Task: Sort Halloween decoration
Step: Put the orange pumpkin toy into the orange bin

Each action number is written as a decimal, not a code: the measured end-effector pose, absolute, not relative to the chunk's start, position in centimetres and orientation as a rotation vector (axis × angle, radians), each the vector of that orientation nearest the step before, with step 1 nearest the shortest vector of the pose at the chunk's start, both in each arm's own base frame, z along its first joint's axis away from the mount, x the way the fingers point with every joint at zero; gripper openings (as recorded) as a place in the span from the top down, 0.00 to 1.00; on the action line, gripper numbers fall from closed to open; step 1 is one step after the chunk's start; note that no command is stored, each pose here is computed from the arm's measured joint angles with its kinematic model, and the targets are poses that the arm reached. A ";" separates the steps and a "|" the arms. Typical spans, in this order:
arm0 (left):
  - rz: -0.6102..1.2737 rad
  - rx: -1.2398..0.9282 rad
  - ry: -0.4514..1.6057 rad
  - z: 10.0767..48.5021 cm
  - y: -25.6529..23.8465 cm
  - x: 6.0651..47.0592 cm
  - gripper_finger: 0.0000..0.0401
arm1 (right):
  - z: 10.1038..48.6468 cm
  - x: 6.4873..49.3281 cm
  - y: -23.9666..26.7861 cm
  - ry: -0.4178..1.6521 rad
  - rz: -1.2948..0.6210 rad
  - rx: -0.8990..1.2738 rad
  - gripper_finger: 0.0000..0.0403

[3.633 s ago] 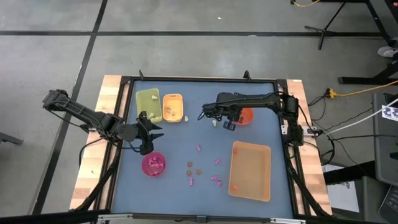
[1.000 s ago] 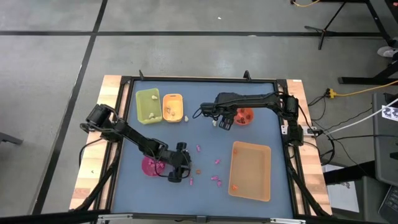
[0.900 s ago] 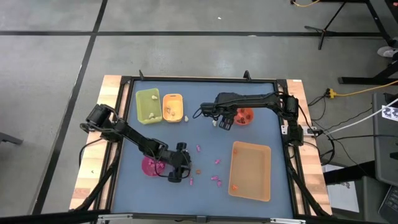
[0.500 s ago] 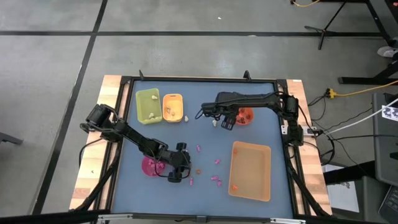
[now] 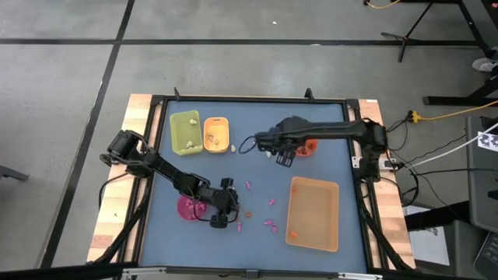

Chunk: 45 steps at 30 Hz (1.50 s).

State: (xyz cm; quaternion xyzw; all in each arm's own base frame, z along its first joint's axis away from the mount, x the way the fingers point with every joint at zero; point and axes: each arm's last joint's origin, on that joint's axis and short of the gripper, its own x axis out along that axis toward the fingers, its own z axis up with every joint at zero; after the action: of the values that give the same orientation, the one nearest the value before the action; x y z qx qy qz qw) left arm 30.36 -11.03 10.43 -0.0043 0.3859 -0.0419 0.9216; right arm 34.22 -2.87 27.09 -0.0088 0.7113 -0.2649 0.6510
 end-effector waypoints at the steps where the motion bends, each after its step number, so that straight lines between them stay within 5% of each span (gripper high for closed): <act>1: -0.086 -0.009 0.792 10.4 -11.0 30.4 0.79 | 27.6 34.0 -2.1 1.590 -0.599 -0.019 0.38; 20: -0.082 -0.067 0.660 12.8 -11.8 32.6 0.79 | 30.2 32.4 10.6 1.273 -0.385 -0.165 0.38; 30: -0.098 -0.055 0.329 16.9 -12.8 35.7 0.79 | 30.3 33.0 11.1 1.211 -0.338 -0.170 0.38; 45: -0.095 0.025 0.187 15.8 -15.1 44.7 0.79 | 30.2 33.0 10.6 1.245 -0.314 -0.208 0.38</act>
State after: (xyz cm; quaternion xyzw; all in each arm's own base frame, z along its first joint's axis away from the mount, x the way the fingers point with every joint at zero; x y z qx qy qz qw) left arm 44.75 -15.06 15.82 0.0126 0.0932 -0.0475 0.9944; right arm 32.98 10.62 30.23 -0.0968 0.5796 -0.1460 0.7958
